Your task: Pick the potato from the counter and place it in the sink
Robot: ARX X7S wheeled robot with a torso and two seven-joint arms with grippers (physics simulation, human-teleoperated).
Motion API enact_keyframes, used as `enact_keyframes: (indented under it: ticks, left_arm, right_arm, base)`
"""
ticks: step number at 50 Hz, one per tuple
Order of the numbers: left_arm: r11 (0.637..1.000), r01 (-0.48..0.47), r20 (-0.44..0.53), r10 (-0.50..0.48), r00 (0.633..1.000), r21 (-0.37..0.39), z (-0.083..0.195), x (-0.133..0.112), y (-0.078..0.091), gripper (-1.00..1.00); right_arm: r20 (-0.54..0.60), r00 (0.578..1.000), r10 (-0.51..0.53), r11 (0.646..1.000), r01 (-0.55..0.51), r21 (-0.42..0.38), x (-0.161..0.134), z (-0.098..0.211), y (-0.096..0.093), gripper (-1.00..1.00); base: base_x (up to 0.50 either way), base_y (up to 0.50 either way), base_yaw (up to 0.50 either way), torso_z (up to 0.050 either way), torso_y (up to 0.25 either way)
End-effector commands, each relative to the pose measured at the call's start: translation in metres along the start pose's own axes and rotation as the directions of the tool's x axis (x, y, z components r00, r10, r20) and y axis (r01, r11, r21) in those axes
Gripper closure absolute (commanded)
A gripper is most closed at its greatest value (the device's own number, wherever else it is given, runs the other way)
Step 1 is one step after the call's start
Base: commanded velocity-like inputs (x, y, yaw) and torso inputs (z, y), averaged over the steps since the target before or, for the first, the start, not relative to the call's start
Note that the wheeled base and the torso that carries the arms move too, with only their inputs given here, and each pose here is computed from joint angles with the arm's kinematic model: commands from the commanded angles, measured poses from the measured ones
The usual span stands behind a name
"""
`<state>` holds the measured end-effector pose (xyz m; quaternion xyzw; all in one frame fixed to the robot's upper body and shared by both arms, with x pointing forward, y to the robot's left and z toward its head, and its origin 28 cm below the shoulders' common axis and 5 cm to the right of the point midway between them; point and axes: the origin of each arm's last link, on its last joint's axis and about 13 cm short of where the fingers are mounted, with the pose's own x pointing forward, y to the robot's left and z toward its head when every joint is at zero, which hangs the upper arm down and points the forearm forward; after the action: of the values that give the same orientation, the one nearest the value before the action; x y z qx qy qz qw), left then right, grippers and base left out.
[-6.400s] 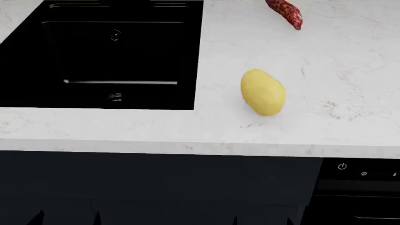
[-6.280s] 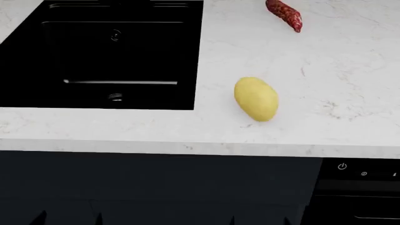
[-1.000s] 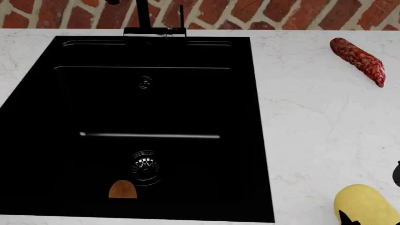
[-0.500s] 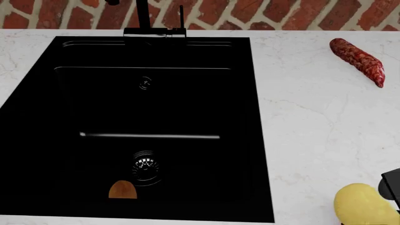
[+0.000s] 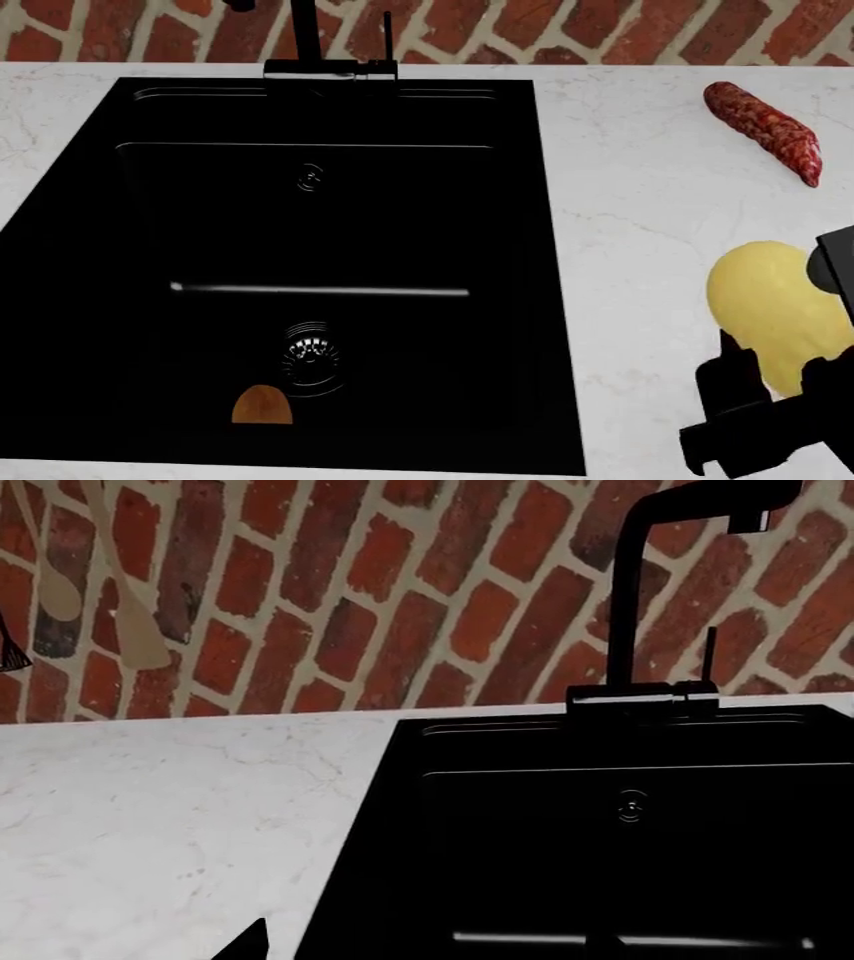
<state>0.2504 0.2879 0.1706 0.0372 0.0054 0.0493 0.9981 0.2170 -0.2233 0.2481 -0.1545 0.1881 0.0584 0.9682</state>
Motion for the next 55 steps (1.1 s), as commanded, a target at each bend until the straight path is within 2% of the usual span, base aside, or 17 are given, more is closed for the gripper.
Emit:
enact_keyframes:
  ticks: [1, 3, 4, 6, 9, 10, 15, 17, 24, 26, 33, 43, 47, 55]
  left_arm:
    - [1.0, 0.01, 0.0, -0.01, 1.0, -0.008, -0.001, 0.003, -0.001, -1.0]
    - [1.0, 0.011, -0.001, -0.011, 1.0, -0.005, -0.002, 0.003, -0.001, -1.0]
    - [1.0, 0.011, -0.001, -0.011, 1.0, -0.005, -0.002, 0.003, -0.001, -1.0]
    - [1.0, 0.011, -0.002, -0.011, 1.0, -0.006, -0.002, 0.003, -0.001, -1.0]
    - [1.0, 0.009, -0.003, -0.009, 1.0, -0.008, -0.002, 0.004, -0.001, -1.0]
    - [1.0, 0.01, -0.004, -0.01, 1.0, -0.007, -0.003, 0.005, -0.001, -1.0]
    - [1.0, 0.013, -0.006, -0.013, 1.0, -0.008, -0.004, 0.006, -0.002, -1.0]
    - [1.0, 0.014, -0.006, -0.014, 1.0, -0.008, -0.004, 0.007, -0.002, -1.0]
    - [1.0, 0.016, -0.001, -0.016, 1.0, -0.007, -0.003, 0.006, -0.003, -1.0]
    - [1.0, 0.015, 0.0, -0.015, 1.0, -0.008, -0.003, 0.006, -0.002, -1.0]
    - [1.0, 0.016, 0.004, -0.016, 1.0, -0.005, -0.003, 0.007, -0.003, -1.0]
    - [1.0, 0.017, 0.008, -0.017, 1.0, -0.001, -0.004, 0.006, -0.003, -1.0]
    - [1.0, 0.02, 0.008, -0.02, 1.0, 0.002, -0.003, 0.005, -0.003, -1.0]
    - [1.0, 0.024, 0.011, -0.025, 1.0, 0.009, 0.0, 0.004, -0.003, -1.0]
  right_arm:
    - [0.12, 0.992, -0.027, 0.999, 0.03, -0.028, 0.013, 0.047, -0.001, 1.0]
    - [0.132, 0.991, 0.01, 1.0, -0.008, -0.017, 0.019, 0.054, 0.002, 1.0]
    - [0.129, 0.992, -0.013, 0.994, 0.026, -0.103, 0.025, 0.059, 0.004, 1.0]
    - [0.105, 0.994, 0.025, 0.998, -0.02, -0.051, 0.033, 0.066, 0.006, 1.0]
    - [0.112, 0.991, 0.075, 0.997, -0.071, -0.044, 0.045, 0.08, 0.009, 1.0]
    - [0.073, 0.993, 0.092, 0.996, -0.091, -0.02, 0.049, 0.086, 0.01, 1.0]
    - [0.085, 0.985, 0.15, 0.989, -0.149, -0.016, 0.063, 0.107, 0.016, 1.0]
    - [0.077, 0.98, 0.184, 0.983, -0.185, 0.013, 0.071, 0.116, 0.019, 1.0]
    - [0.076, 0.953, 0.294, 0.955, -0.296, 0.019, 0.093, 0.147, 0.041, 1.0]
    - [0.078, 0.935, 0.347, 0.937, -0.349, 0.02, 0.102, 0.156, 0.049, 1.0]
    - [0.055, 0.906, 0.419, 0.907, -0.421, 0.018, 0.13, 0.174, 0.071, 1.0]
    - [0.006, 0.878, 0.479, 0.878, -0.479, 0.004, 0.164, 0.177, 0.108, 1.0]
    - [-0.028, 0.862, 0.507, 0.861, -0.508, -0.026, 0.17, 0.167, 0.124, 1.0]
    - [-0.096, 0.824, 0.558, 0.827, -0.562, -0.018, 0.178, 0.142, 0.149, 1.0]
  base:
    - [0.0, 0.0, 0.0, 0.0, 0.0]
    - [0.0, 0.0, 0.0, 0.0, 0.0]
    - [0.0, 0.0, 0.0, 0.0, 0.0]
    - [0.0, 0.0, 0.0, 0.0, 0.0]
    - [0.0, 0.0, 0.0, 0.0, 0.0]
    - [0.0, 0.0, 0.0, 0.0, 0.0]
    - [0.0, 0.0, 0.0, 0.0, 0.0]
    - [0.0, 0.0, 0.0, 0.0, 0.0]
    - [0.0, 0.0, 0.0, 0.0, 0.0]
    - [0.0, 0.0, 0.0, 0.0, 0.0]
    - [0.0, 0.0, 0.0, 0.0, 0.0]
    - [0.0, 0.0, 0.0, 0.0, 0.0]
    - [0.0, 0.0, 0.0, 0.0, 0.0]
    - [0.0, 0.0, 0.0, 0.0, 0.0]
